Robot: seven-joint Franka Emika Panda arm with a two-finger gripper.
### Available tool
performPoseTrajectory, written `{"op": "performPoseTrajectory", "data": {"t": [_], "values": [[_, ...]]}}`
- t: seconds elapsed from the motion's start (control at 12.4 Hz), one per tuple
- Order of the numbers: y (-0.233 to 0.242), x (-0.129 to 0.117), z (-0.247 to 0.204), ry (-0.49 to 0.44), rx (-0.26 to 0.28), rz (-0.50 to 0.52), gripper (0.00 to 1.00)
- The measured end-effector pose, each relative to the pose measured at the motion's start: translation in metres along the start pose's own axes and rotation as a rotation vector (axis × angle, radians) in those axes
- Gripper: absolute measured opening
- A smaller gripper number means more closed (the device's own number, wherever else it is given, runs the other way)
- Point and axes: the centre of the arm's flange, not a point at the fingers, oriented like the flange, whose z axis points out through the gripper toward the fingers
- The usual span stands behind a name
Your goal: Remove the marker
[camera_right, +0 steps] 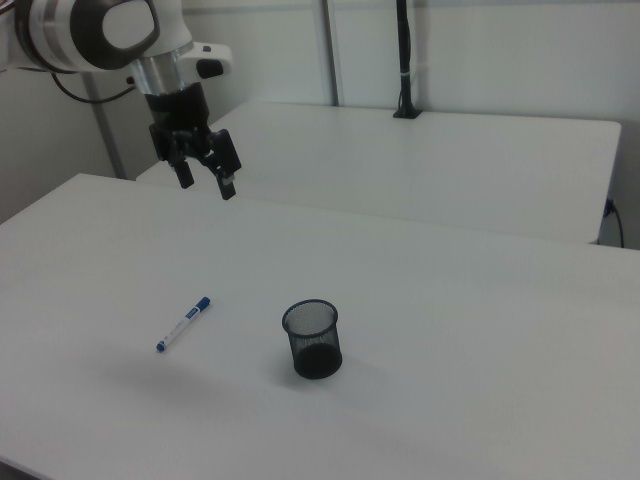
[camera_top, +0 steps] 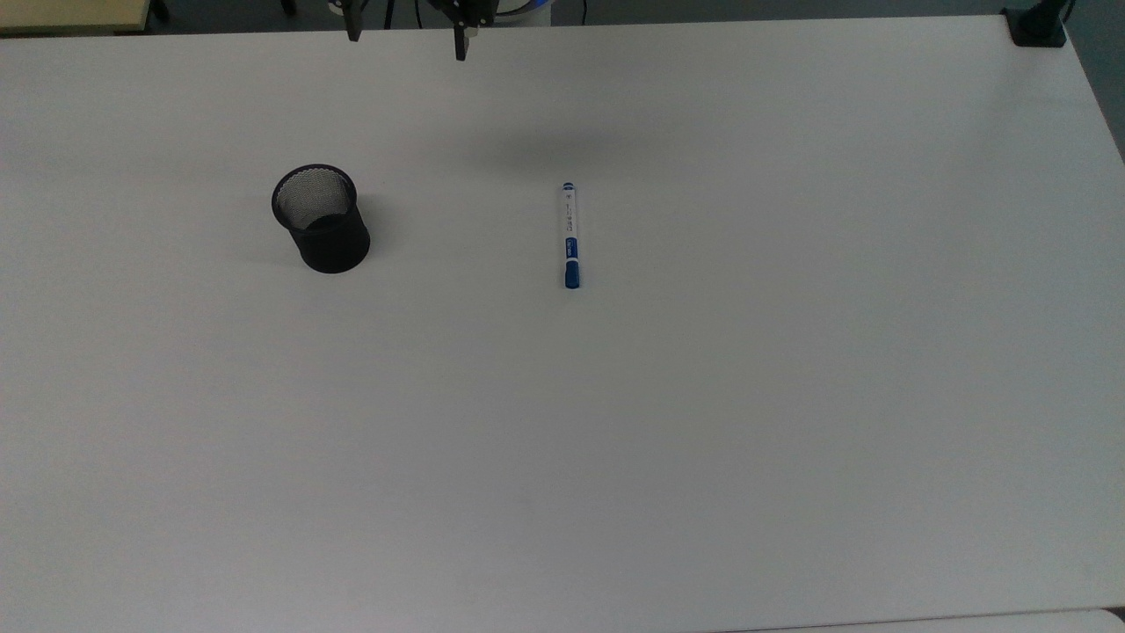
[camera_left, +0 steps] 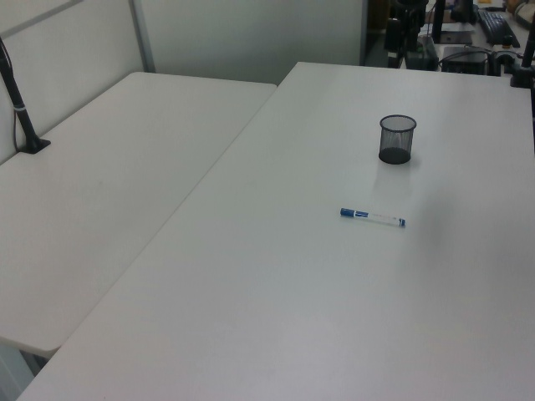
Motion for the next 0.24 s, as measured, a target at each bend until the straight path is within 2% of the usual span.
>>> {"op": "performPoseTrajectory", "data": {"t": [0.24], "values": [[0.016, 0.004, -0.001, 0.023, 0.001, -0.004, 1.0]]}}
